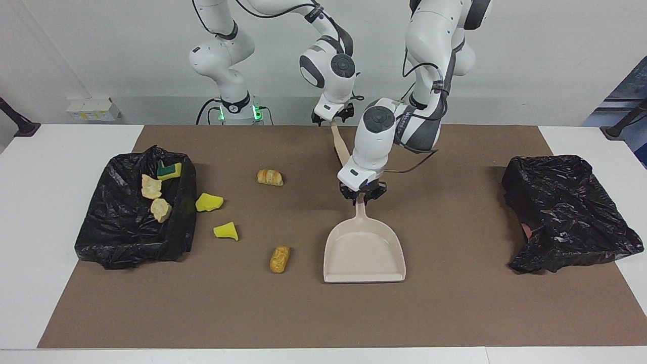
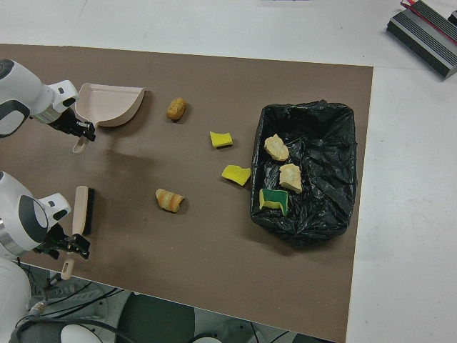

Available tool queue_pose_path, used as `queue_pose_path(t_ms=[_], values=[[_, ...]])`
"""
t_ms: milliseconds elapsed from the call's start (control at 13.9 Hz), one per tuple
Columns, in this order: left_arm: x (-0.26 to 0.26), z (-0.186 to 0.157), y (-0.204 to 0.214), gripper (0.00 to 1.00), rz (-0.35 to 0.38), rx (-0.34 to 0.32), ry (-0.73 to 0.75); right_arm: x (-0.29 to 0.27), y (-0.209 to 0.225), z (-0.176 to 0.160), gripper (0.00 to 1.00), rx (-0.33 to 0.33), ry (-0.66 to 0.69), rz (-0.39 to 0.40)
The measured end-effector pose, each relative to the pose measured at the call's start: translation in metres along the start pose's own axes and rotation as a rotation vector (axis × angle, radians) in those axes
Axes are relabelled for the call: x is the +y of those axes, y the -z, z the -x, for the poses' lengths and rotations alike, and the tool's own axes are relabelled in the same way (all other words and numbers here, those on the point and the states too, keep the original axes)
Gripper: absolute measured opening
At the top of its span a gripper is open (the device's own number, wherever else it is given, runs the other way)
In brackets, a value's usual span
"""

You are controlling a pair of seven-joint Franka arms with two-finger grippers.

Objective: Sweep and dump trash in bin

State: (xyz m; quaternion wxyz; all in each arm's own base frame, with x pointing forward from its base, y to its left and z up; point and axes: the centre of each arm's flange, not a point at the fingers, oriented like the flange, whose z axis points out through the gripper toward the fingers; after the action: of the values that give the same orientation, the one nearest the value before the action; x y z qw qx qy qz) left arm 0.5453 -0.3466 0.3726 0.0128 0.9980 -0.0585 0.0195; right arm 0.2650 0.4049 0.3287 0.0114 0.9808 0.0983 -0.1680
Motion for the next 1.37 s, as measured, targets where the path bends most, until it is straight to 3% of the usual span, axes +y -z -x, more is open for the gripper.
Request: queue_pose_path(t_ms=[289, 433, 505, 722, 1011, 1371], values=[[-0.075, -0.026, 0.033, 0.31, -0.014, 0.023, -0.189, 0.000, -0.001, 0.003, 0.50, 0.003, 0.003, 0.001], [-0.110, -0.034, 0.044, 0.31, -0.021, 0.021, -0.284, -0.001, 0.001, 0.002, 0.30, 0.017, 0.004, -0.009], [-0.129, -0.037, 0.049, 0.31, -0.024, 0.017, -0.334, -0.001, 0.002, 0.000, 0.26, 0.026, 0.003, -0.016], [-0.175, -0.039, 0.059, 0.31, -0.028, -0.023, -0.532, 0.008, 0.018, -0.012, 0.26, 0.059, -0.028, -0.049], [-0.227, -0.038, 0.056, 0.31, -0.008, -0.089, -0.806, 0.065, 0.081, -0.035, 0.26, 0.130, -0.135, -0.102], [-0.239, -0.034, 0.054, 0.31, 0.023, -0.125, -1.172, 0.166, 0.116, -0.045, 0.26, 0.159, -0.234, 0.112]])
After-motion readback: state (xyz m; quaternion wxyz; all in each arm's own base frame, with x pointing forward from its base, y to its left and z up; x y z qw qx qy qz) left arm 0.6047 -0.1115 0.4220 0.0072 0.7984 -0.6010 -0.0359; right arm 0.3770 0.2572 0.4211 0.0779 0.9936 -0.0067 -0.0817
